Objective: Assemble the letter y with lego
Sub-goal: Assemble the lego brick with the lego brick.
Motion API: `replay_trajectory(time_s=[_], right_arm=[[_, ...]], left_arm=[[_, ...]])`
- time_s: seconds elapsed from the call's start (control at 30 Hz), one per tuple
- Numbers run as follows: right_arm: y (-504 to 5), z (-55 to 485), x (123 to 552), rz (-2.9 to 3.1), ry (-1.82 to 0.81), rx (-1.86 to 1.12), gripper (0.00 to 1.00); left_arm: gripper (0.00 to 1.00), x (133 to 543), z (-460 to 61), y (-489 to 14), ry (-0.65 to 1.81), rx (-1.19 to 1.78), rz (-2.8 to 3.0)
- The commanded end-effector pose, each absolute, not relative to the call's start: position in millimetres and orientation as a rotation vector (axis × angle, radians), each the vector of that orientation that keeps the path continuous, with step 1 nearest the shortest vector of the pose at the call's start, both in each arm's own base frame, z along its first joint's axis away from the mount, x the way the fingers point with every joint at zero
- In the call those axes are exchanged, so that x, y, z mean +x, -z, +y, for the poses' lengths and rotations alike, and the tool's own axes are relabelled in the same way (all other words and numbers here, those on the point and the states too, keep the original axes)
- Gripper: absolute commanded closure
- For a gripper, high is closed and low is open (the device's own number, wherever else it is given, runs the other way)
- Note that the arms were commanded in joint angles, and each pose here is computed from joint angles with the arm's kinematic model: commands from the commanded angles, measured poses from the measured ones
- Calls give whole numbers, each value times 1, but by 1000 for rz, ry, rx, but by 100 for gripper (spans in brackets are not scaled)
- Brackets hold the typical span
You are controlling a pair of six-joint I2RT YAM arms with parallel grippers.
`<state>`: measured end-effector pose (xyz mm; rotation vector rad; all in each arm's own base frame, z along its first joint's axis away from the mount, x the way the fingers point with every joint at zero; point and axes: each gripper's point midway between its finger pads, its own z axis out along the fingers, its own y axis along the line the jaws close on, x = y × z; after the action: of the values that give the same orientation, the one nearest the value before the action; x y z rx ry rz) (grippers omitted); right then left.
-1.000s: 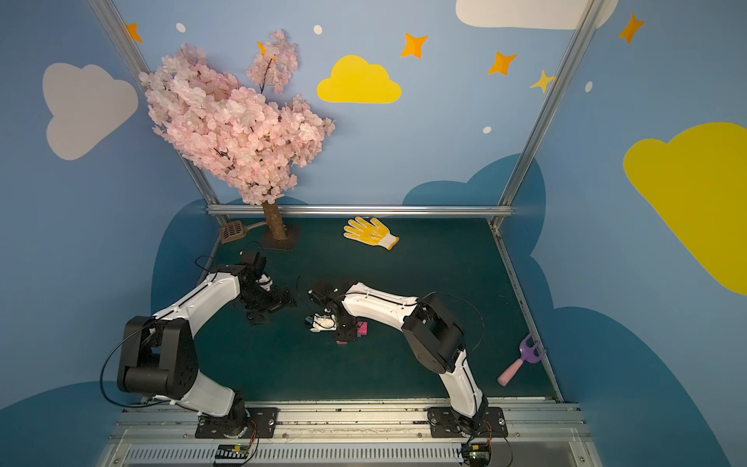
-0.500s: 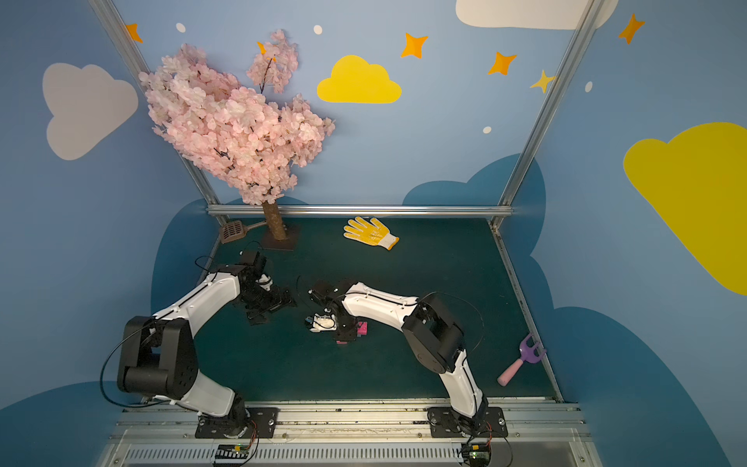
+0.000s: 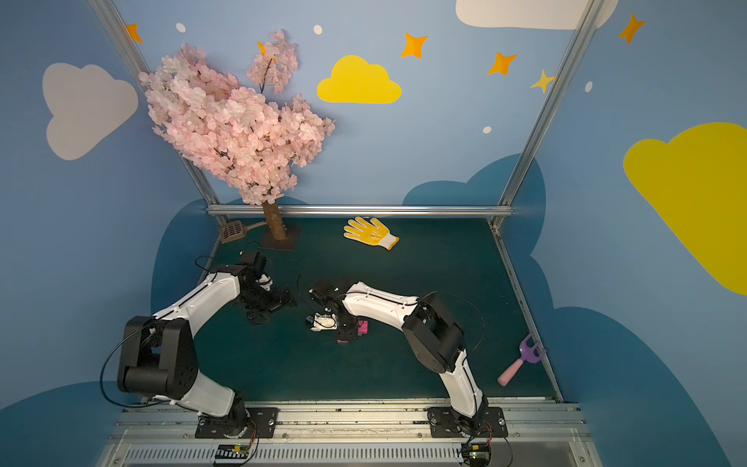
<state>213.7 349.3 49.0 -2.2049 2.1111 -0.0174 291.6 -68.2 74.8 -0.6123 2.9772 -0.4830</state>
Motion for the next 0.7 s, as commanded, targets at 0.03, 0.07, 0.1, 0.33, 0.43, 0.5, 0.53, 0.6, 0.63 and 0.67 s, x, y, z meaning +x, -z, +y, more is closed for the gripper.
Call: replay_trajectory(time_s=[0.03, 0.07, 0.1, 0.33, 0.43, 0.5, 0.53, 0.6, 0.63, 0.67], right_arm=[[-66, 345, 220, 2103, 48, -2180, 100], [-66, 344, 220, 2105, 50, -2182, 100], [-66, 343, 219, 2108, 52, -2185, 100], [-70, 337, 214, 2137, 43, -2195, 100], [-68, 334, 213, 2156, 51, -2193, 100], [-67, 334, 214, 2160, 57, -2186, 100], [-67, 334, 214, 2158, 57, -2186, 100], [-67, 336, 215, 2148, 54, -2184, 100], [-68, 337, 215, 2146, 54, -2185, 100], [-68, 337, 215, 2144, 53, -2186, 100]], left_arm=[[0, 288, -69, -73, 498, -619, 2987], [0, 288, -69, -74, 499, -619, 2986], [0, 287, -69, -74, 500, -617, 2986], [0, 288, -69, -74, 499, -618, 2986], [0, 288, -69, -74, 500, -620, 2986], [0, 288, -69, -74, 500, -620, 2985], [0, 288, -69, -75, 501, -619, 2984], [0, 288, -69, -74, 501, -617, 2985], [0, 288, -69, -74, 500, -620, 2984], [0, 288, -69, -74, 500, -618, 2984]])
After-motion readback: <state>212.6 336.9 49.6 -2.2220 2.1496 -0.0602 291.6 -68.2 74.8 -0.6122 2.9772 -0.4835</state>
